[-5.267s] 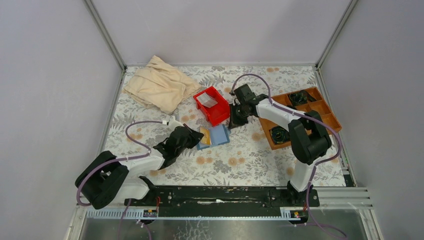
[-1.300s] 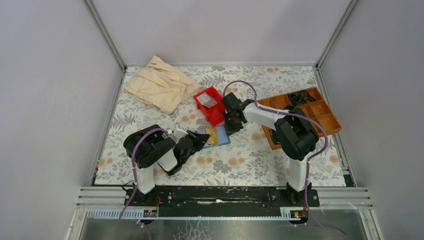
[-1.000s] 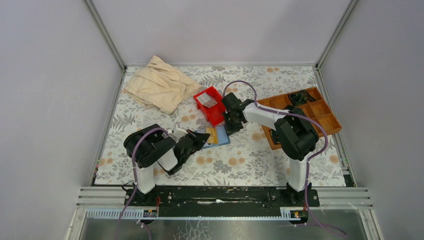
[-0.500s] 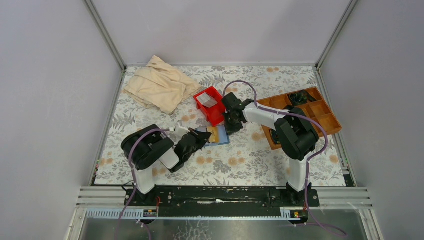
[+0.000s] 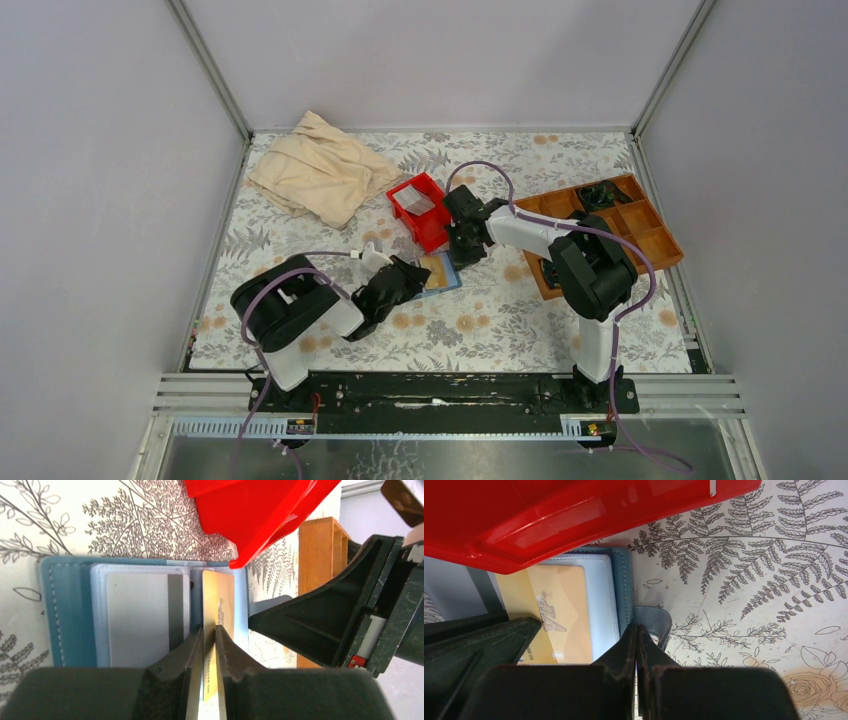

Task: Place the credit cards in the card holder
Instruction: Insert the credit card into the card holder.

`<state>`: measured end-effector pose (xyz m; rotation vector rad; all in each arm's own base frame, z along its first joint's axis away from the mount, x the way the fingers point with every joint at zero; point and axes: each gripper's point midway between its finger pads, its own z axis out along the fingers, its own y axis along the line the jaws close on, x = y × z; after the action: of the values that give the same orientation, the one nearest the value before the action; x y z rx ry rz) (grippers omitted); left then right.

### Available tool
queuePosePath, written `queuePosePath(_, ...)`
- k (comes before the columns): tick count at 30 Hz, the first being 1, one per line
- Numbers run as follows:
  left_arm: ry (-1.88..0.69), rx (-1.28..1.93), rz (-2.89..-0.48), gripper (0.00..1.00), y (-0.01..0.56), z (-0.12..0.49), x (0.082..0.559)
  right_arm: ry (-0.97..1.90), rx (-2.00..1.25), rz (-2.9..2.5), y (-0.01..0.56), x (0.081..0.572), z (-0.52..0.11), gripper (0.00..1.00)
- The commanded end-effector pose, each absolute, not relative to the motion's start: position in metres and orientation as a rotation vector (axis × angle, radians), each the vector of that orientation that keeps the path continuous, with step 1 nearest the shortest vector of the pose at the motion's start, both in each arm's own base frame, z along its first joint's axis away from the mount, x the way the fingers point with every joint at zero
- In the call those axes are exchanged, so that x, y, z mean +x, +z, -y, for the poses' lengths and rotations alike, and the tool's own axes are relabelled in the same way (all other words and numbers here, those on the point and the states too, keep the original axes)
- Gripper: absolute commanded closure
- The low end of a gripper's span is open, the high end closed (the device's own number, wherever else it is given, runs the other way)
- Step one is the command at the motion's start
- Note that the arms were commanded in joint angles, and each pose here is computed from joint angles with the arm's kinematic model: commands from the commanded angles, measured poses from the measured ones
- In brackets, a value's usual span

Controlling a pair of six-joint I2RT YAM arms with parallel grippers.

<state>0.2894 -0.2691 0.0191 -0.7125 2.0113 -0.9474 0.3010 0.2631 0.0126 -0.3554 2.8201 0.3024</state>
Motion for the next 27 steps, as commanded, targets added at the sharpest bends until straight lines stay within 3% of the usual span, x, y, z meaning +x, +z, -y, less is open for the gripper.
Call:
queuePosePath(1, -0.797, -0.628, -2.131, 0.77, 0.0, 0.259, 0.273, 0.224, -0.348, -2.858, -0.005, 0.294, -0.254, 1.0)
queuePosePath(8, -0.671, -0.603, -2.156, 0.63, 0.007, 0.244, 0.273, 0.246, -0.343, -2.843, 0.0, 0.297, -0.257, 1.0)
queuePosePath(15, -0.631, -0.562, -2.139, 0.57, 0.028, 0.244, 0.28, 0.263, -0.341, -2.832, 0.003, 0.297, -0.259, 1.0)
queuePosePath(20, -0.584, -0.544, -2.135, 0.58, 0.034, 0.238, 0.281, 0.274, -0.339, -2.826, 0.005, 0.297, -0.26, 1.0)
queuePosePath(27, -0.546, -0.483, -2.129, 0.69, 0.04, 0.237, 0.284, 0.294, -0.336, -2.817, 0.007, 0.298, -0.262, 1.0)
